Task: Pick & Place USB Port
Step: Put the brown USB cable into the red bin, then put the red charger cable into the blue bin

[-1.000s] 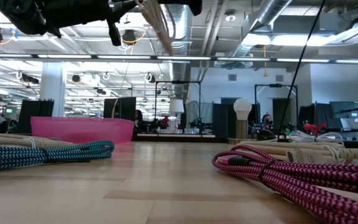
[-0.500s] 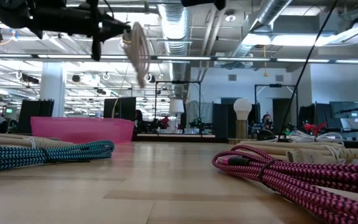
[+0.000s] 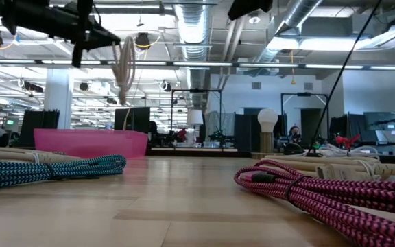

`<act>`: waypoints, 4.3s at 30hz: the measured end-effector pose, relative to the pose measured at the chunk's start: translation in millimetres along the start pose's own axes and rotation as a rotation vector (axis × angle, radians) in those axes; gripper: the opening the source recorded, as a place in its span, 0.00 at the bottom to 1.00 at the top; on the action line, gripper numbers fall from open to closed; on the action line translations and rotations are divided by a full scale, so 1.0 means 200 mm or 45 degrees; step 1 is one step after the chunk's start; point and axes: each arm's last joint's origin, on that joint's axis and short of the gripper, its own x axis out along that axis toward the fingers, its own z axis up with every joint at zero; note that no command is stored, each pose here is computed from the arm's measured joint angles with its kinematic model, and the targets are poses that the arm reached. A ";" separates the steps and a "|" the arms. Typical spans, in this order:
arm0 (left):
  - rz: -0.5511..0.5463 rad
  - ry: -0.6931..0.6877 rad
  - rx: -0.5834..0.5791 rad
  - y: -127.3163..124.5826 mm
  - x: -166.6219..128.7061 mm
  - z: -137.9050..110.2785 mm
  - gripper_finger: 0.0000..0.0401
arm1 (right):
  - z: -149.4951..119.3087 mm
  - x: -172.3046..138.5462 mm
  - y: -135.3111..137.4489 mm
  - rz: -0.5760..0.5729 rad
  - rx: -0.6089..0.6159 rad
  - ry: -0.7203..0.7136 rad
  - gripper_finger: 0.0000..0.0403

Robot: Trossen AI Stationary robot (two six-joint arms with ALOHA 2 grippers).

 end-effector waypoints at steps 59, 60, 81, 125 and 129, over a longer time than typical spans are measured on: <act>0.957 0.386 0.261 0.39 0.11 -0.33 0.15 | -0.03 -0.24 -0.11 -0.257 0.207 -0.107 0.17; 0.943 0.387 0.257 0.39 0.11 -0.33 0.16 | -0.03 -0.24 -0.11 -0.257 0.207 -0.106 0.17; -0.123 0.034 0.311 -0.01 0.05 0.01 0.19 | -0.05 -0.34 -0.13 -0.246 0.211 -0.157 0.17; -1.092 -0.119 0.144 -0.53 -0.14 0.04 0.19 | -0.16 -0.58 0.16 0.653 0.129 -0.019 0.17; -1.095 -0.115 0.125 -0.53 -0.14 0.04 0.19 | -0.15 -0.55 0.17 0.642 0.127 -0.003 0.17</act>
